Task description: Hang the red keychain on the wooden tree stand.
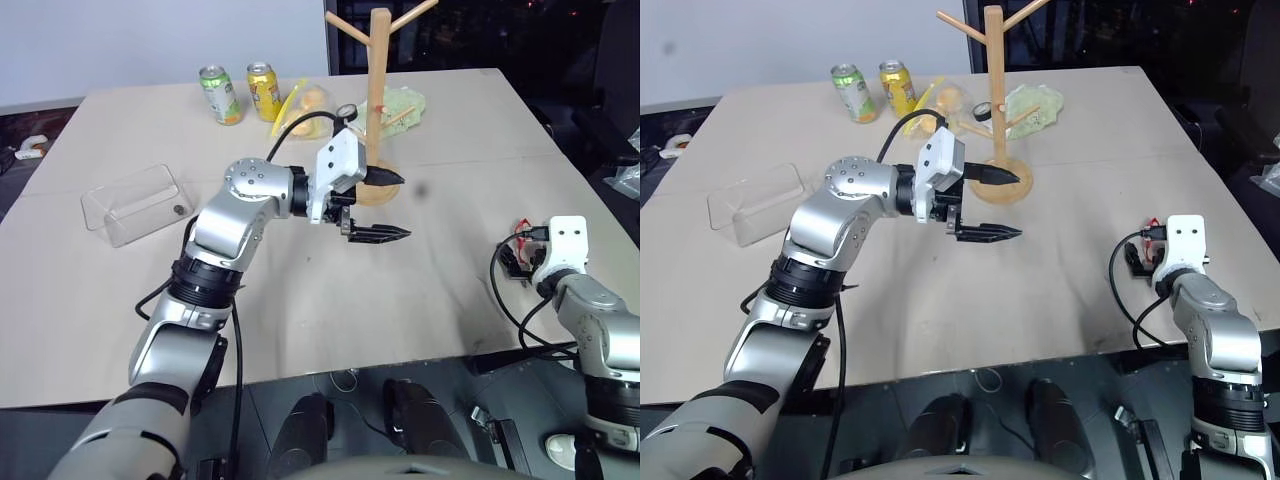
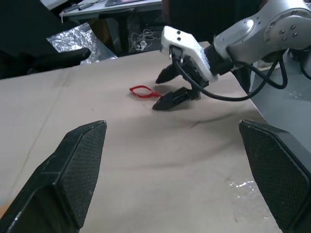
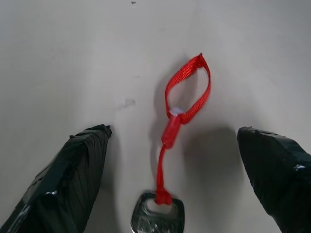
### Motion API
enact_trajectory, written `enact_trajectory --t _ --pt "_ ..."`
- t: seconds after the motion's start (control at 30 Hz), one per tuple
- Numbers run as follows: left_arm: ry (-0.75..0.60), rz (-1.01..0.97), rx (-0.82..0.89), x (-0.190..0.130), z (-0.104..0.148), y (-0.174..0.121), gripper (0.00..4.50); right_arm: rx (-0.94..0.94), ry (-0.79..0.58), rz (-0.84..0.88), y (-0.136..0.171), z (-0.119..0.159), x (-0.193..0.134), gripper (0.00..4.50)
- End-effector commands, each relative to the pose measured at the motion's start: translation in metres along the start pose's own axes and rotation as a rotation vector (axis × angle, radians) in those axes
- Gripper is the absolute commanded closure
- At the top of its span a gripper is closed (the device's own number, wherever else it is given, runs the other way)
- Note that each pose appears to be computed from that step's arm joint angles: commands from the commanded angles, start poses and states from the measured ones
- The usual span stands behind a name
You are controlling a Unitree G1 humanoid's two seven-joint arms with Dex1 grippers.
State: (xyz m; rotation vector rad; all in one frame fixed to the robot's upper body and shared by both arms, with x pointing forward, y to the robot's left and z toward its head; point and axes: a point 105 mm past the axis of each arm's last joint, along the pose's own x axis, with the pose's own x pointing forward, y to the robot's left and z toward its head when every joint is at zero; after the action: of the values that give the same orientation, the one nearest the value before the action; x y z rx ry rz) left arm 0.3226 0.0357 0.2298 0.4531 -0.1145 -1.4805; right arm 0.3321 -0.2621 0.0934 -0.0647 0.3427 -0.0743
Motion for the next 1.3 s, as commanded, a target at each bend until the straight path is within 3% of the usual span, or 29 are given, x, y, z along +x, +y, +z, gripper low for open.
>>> enact_trajectory --t 0.03,0.1,0.37,0.67,0.87,1.03,1.3 --pt "-0.021 0.01 0.053 -0.001 0.013 0.003 0.01 0.018 -0.01 -0.018 -0.006 -0.001 0.003 0.25" --pt "-0.022 0.009 0.054 0.001 0.013 0.001 0.0 0.023 0.005 -0.021 -0.008 -0.007 0.004 0.85" --pt "-0.029 -0.003 0.047 -0.003 0.02 0.001 0.0 0.078 0.029 0.001 -0.001 -0.009 0.0 4.45" --pt "-0.019 -0.004 0.026 -0.009 0.016 0.0 0.0 0.071 -0.009 0.05 0.015 0.005 -0.012 4.45" --pt "-0.063 0.022 -0.055 -0.017 0.011 -0.005 0.0 -0.129 -0.311 0.195 0.062 0.07 -0.029 4.45" --pt "-0.086 0.131 -0.142 -0.035 0.002 0.001 0.0 -0.299 -0.536 0.288 0.106 0.107 -0.036 4.45" --pt "-0.381 0.501 -0.406 -0.114 0.042 0.025 0.0 -0.382 -0.831 0.388 0.169 0.16 -0.041 4.45"
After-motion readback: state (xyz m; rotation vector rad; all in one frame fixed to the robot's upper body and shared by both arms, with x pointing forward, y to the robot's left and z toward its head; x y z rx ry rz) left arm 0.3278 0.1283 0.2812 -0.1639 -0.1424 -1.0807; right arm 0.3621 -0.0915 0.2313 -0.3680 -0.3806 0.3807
